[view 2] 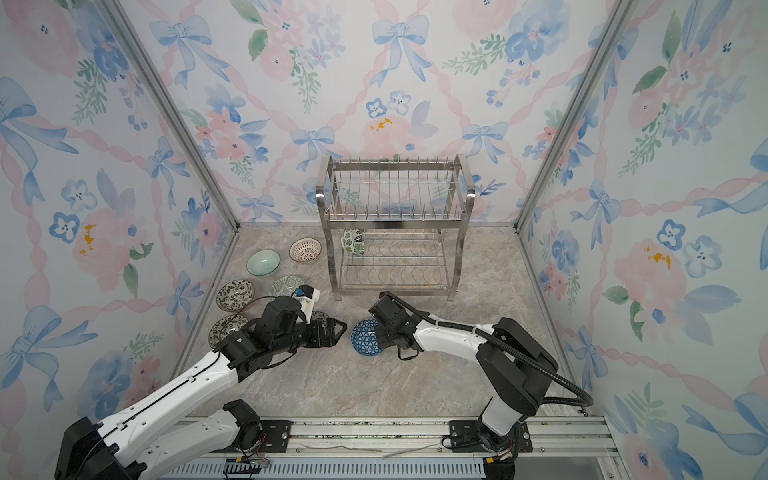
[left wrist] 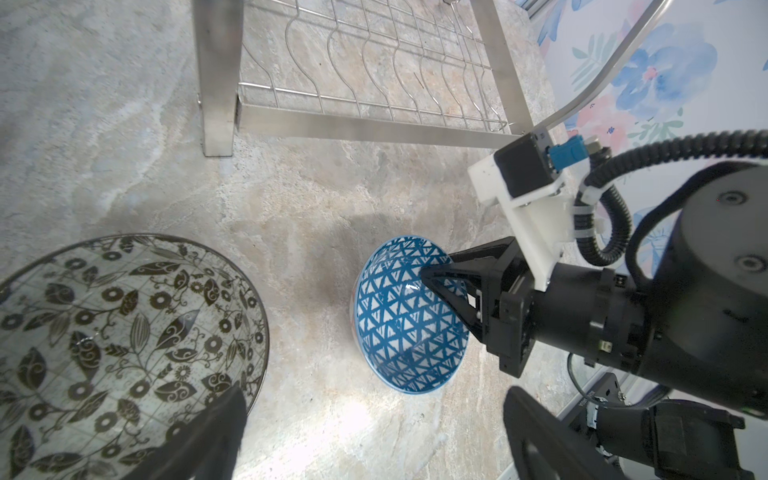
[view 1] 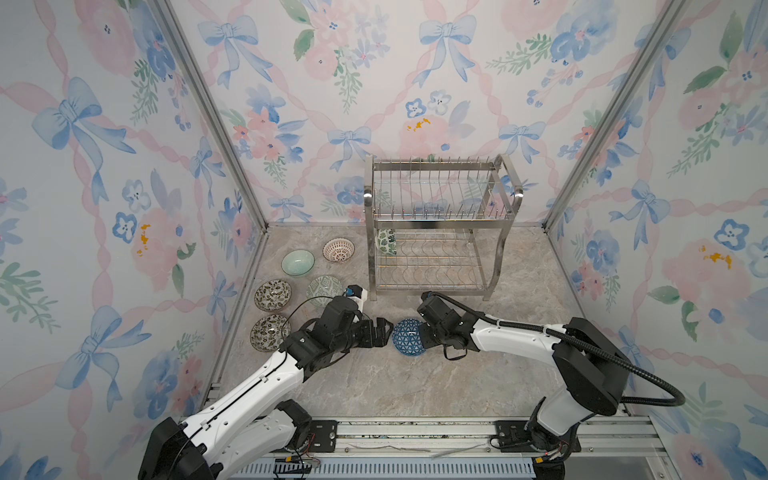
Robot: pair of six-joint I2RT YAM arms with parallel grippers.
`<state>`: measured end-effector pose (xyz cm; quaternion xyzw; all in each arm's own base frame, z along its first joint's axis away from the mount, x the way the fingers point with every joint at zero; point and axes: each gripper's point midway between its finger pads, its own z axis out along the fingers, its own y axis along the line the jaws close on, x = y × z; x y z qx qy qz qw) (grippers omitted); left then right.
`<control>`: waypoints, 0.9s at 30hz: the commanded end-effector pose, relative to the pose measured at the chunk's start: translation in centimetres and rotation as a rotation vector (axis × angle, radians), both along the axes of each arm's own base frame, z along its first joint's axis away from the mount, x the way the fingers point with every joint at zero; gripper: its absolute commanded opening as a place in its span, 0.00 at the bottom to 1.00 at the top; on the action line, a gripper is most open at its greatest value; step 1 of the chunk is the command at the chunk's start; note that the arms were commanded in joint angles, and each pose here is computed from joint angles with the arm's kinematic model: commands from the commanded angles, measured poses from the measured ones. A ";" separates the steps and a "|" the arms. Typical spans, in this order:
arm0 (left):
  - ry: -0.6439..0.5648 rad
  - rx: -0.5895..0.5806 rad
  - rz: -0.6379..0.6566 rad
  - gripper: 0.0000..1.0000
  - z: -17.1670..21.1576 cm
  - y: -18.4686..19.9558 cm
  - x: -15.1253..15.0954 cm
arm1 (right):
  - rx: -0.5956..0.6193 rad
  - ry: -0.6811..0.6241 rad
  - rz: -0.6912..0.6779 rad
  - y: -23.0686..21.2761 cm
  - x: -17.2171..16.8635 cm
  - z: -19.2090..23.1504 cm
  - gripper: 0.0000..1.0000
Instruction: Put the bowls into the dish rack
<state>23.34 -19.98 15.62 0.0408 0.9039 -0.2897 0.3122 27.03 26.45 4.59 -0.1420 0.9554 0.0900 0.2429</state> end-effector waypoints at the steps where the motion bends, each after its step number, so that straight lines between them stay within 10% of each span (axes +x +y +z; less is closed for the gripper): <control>1: -0.013 0.009 0.025 0.98 -0.5 0.2 0.3 | -0.042 0.002 -0.028 -1.9 0.0 0.3 0.21; 27: -0.306 0.126 -0.097 0.98 -0.1 -6.7 3.5 | -0.108 0.035 -0.241 -13.6 -0.1 0.9 0.19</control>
